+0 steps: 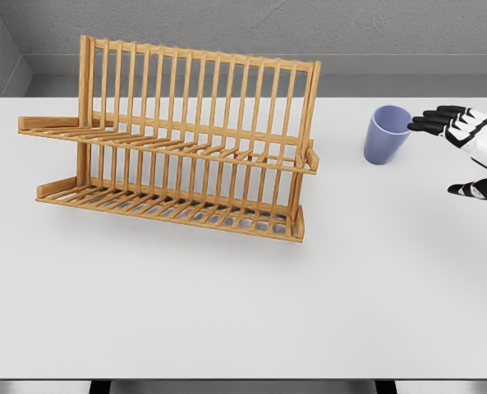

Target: Right arm put cup on second shelf

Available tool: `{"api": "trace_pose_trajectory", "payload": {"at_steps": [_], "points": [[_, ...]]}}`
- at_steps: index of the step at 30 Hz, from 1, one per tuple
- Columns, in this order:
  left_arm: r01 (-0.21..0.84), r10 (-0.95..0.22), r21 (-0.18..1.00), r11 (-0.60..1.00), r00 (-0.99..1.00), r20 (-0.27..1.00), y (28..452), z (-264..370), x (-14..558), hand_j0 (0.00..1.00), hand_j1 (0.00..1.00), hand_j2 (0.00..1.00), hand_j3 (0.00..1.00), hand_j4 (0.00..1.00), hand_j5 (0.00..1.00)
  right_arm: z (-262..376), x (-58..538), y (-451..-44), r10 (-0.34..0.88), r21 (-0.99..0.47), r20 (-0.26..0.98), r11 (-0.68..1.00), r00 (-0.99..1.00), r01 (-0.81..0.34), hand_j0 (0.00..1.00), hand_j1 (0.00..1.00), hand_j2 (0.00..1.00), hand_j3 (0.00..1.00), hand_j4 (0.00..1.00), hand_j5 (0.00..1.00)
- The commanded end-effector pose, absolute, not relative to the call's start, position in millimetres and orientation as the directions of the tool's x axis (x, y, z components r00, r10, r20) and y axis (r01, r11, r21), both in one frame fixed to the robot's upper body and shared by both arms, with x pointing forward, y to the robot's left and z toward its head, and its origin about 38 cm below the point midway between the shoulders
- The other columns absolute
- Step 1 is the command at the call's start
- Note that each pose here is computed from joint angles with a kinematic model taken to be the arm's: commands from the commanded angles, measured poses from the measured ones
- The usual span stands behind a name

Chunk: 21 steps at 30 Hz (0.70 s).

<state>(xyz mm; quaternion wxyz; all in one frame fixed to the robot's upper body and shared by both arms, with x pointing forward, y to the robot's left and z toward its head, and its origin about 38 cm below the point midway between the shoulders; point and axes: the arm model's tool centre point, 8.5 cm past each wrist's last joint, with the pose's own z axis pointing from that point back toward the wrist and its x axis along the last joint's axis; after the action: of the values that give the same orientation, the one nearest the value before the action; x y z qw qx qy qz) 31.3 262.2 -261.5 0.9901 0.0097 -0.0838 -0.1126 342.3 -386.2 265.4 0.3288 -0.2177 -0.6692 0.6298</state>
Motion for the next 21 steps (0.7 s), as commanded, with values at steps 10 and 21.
{"api": "trace_pose_trajectory", "payload": {"at_steps": [10,21], "points": [[0.221,-0.224,0.038,0.975,0.961,0.164,262.2,-261.4,31.4,1.0,1.0,1.0,1.0,1.0,1.0,294.4,380.9,-403.8,0.821,-0.961,0.096,-0.071,-0.562,-0.267,1.0,1.0,1.0,1.0,1.0,1.0],[0.222,-0.225,0.038,0.974,0.96,0.164,262.2,-261.5,31.4,1.0,1.0,1.0,1.0,1.0,1.0,280.6,454.7,-348.3,0.778,-0.911,0.137,-0.144,-0.614,-0.386,1.0,1.0,1.0,1.0,1.0,1.0]]}}
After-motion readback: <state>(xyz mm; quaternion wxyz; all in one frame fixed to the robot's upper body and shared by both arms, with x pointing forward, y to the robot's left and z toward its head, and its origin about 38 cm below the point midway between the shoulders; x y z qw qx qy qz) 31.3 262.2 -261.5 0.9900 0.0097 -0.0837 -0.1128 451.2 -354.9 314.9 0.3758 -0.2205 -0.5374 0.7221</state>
